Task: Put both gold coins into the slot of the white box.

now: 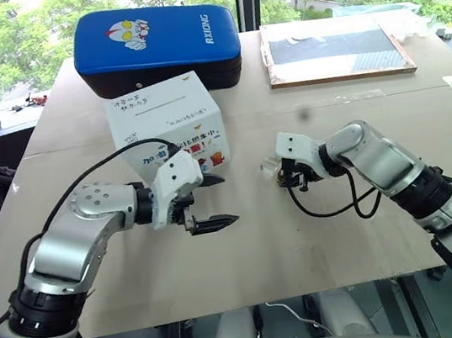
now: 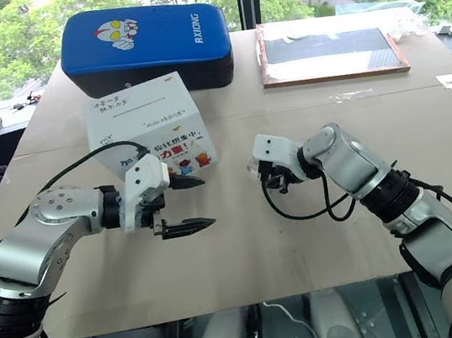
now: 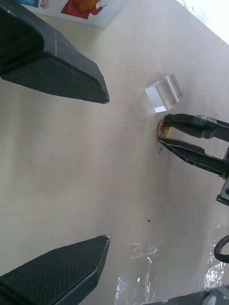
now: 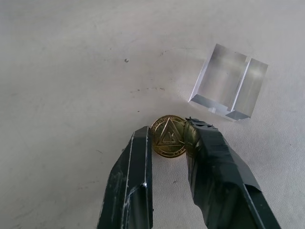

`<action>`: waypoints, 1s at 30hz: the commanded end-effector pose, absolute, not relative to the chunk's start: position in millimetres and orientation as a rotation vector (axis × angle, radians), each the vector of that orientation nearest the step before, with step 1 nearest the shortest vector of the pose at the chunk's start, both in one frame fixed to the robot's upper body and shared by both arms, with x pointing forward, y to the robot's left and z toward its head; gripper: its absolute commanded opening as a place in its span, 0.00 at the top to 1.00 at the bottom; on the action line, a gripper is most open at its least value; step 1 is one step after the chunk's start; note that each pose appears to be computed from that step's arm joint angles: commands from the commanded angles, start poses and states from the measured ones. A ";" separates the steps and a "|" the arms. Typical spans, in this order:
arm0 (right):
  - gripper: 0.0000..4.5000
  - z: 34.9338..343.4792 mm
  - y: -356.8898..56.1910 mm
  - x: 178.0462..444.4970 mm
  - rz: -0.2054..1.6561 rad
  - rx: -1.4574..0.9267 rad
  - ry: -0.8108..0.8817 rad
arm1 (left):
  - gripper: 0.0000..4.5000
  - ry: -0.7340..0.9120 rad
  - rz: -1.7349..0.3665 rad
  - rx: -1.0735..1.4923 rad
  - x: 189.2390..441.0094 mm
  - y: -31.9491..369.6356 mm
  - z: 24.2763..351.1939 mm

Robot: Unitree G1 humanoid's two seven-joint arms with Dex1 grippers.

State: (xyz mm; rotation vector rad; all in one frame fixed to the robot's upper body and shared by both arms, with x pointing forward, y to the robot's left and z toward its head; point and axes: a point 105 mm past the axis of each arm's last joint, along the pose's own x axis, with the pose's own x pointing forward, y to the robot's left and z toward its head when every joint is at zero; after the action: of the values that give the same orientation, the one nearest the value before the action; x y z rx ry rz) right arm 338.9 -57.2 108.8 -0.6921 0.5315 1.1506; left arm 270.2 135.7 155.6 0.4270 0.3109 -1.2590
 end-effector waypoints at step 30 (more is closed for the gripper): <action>0.89 185.0 -8.7 314.7 1.059 -0.783 -0.311 | 0.49 0.107 -0.968 -0.255 319.0 98.3 179.5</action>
State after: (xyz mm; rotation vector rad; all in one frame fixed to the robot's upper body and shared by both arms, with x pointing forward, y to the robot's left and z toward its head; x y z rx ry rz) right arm 320.4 -14.4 171.9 -0.7666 -0.2290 1.0579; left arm 320.8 101.0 175.9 -0.2338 0.1049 -0.9585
